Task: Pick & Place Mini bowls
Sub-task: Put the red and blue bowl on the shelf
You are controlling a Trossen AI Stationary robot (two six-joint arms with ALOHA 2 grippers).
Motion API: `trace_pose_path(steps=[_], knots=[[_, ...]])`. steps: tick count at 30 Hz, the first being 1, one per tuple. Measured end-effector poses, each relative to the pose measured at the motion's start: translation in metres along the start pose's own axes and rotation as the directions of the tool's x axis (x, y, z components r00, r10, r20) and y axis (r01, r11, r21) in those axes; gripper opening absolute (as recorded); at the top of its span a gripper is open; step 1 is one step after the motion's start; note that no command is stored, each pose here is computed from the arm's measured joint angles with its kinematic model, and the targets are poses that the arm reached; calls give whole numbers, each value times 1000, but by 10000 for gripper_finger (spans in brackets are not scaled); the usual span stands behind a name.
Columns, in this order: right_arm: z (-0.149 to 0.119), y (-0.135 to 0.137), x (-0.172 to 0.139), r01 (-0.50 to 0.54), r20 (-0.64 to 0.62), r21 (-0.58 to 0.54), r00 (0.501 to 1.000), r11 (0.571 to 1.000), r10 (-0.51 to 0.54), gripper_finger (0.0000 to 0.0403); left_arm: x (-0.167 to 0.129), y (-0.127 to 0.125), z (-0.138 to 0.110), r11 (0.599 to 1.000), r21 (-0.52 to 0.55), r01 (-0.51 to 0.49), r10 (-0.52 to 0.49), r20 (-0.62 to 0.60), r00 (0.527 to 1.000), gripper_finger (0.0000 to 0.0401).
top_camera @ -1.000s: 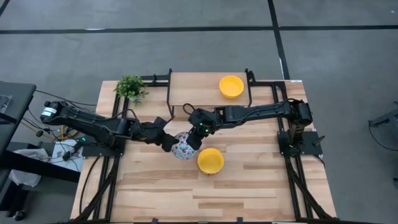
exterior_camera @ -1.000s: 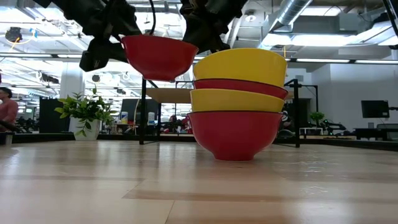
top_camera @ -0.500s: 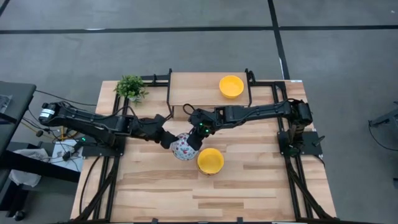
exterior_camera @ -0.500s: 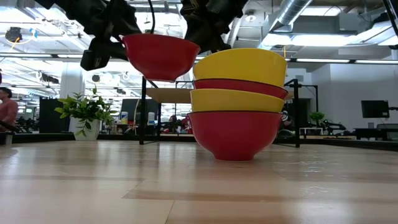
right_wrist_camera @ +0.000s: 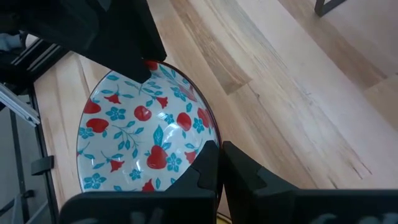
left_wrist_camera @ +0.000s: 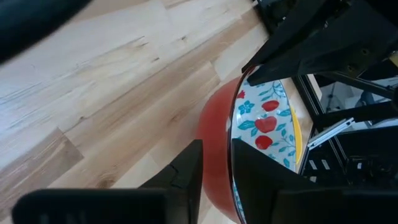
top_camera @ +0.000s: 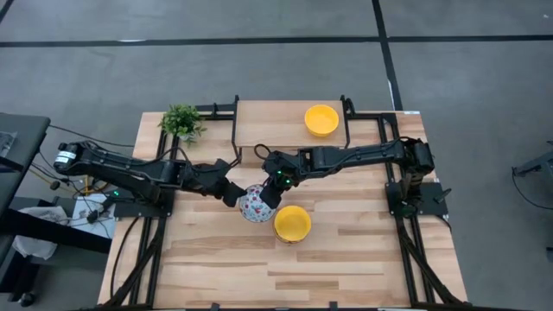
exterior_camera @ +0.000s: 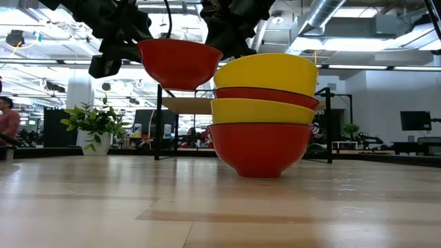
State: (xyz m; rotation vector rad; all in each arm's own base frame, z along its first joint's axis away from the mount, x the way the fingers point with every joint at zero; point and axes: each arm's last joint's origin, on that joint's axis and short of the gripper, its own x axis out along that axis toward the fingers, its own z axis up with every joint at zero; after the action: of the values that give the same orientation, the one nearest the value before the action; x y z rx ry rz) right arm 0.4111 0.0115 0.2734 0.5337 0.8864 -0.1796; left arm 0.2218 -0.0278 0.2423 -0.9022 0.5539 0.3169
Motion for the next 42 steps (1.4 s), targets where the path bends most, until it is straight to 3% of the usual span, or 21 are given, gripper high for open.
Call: trace_pose_path(steps=[14, 42], knots=[[1, 0, 0, -3, 14, 10, 1000, 1000, 3, 0, 1, 0, 0, 998, 56, -8, 7, 6, 1000, 13], [2, 1, 0, -14, 19, -20, 1000, 1000, 15, 24, 1, 1, 0, 998, 64, -10, 9, 5, 1000, 8]])
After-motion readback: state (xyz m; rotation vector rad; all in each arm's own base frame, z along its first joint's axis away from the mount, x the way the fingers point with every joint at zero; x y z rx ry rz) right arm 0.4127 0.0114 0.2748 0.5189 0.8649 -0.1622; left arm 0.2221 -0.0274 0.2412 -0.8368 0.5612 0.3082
